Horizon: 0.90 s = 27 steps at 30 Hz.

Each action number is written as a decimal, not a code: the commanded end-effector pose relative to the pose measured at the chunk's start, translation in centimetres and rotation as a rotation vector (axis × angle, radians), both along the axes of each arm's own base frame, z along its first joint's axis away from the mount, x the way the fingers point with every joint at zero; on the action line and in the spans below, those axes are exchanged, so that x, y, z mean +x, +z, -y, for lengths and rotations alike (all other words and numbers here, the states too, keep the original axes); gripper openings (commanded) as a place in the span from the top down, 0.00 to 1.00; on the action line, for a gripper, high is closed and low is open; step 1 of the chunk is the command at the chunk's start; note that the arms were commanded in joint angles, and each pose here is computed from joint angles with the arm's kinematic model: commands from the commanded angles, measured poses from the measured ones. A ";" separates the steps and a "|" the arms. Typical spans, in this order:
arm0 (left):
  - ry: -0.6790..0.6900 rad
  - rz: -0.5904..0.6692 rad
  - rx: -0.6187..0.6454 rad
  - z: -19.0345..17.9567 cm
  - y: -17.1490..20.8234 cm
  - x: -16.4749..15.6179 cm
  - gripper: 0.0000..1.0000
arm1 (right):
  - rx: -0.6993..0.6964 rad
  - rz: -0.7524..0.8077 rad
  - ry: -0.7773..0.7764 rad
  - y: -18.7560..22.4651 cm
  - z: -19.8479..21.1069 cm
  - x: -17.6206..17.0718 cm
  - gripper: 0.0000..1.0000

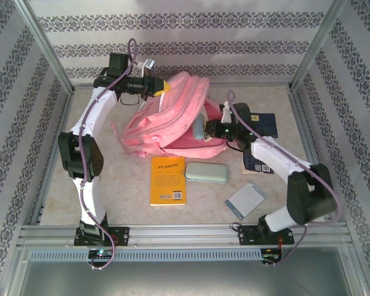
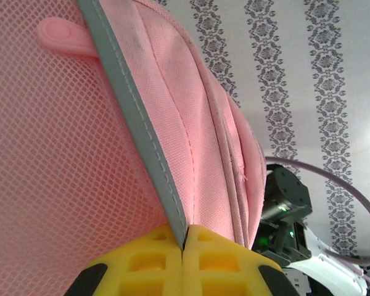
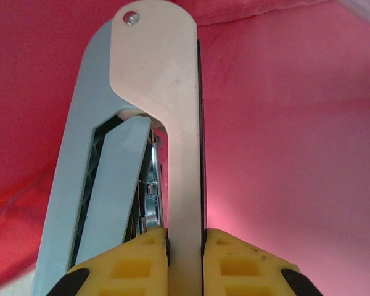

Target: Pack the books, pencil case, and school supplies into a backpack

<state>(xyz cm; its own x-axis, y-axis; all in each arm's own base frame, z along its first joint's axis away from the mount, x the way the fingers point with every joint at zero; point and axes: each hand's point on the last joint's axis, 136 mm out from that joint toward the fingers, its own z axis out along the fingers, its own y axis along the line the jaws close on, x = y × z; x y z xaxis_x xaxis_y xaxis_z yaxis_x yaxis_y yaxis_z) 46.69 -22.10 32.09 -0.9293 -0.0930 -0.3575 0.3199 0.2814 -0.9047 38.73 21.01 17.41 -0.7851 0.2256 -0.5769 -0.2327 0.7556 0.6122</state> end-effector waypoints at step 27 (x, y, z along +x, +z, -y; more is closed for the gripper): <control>-0.152 0.240 -0.113 1.3 7.4 -4.3 1.00 | -0.001 -0.151 -0.046 -4.2 -13.7 12.3 0.75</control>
<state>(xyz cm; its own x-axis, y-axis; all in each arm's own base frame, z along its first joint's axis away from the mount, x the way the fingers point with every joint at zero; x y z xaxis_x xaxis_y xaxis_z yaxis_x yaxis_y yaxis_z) 46.00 -22.20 32.67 -0.9211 -0.0825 -0.3806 0.3508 0.2489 -0.9028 50.99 33.16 13.87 -0.8453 0.2433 -0.4756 -0.1392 0.7592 0.6358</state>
